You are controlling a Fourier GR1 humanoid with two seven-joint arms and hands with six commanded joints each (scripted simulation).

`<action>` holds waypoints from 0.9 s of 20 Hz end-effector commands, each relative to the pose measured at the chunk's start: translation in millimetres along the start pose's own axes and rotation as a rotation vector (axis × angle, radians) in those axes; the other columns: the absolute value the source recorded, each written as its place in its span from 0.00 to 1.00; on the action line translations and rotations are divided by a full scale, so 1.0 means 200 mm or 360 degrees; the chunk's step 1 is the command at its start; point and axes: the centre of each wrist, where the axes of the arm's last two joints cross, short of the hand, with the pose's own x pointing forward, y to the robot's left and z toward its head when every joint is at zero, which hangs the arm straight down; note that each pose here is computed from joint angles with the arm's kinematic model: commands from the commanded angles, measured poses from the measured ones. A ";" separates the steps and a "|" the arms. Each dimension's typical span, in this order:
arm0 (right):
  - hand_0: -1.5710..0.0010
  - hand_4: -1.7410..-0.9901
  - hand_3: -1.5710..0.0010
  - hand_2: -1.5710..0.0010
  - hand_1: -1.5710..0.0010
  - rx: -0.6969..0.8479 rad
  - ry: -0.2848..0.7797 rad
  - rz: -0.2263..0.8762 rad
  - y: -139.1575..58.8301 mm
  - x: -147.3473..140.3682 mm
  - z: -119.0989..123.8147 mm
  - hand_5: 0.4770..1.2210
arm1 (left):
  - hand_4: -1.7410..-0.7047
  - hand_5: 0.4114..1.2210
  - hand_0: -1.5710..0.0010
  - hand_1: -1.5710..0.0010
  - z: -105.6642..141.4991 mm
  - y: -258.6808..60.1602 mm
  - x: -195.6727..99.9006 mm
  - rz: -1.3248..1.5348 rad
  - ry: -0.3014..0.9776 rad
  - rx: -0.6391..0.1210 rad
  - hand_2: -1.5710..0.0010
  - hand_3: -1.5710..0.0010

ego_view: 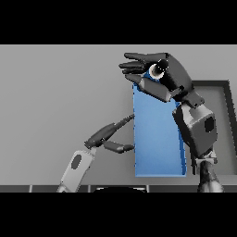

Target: Pick up the blue pipe and place it into the blue bin.

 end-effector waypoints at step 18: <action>0.00 0.00 0.00 0.00 0.00 -0.0757 0.0869 -0.0054 -0.35 -0.58 0.69 1.00 | 0.83 0.02 1.00 1.00 0.04 -0.02 -0.01 0.0006 0.0000 0.0001 1.00 1.00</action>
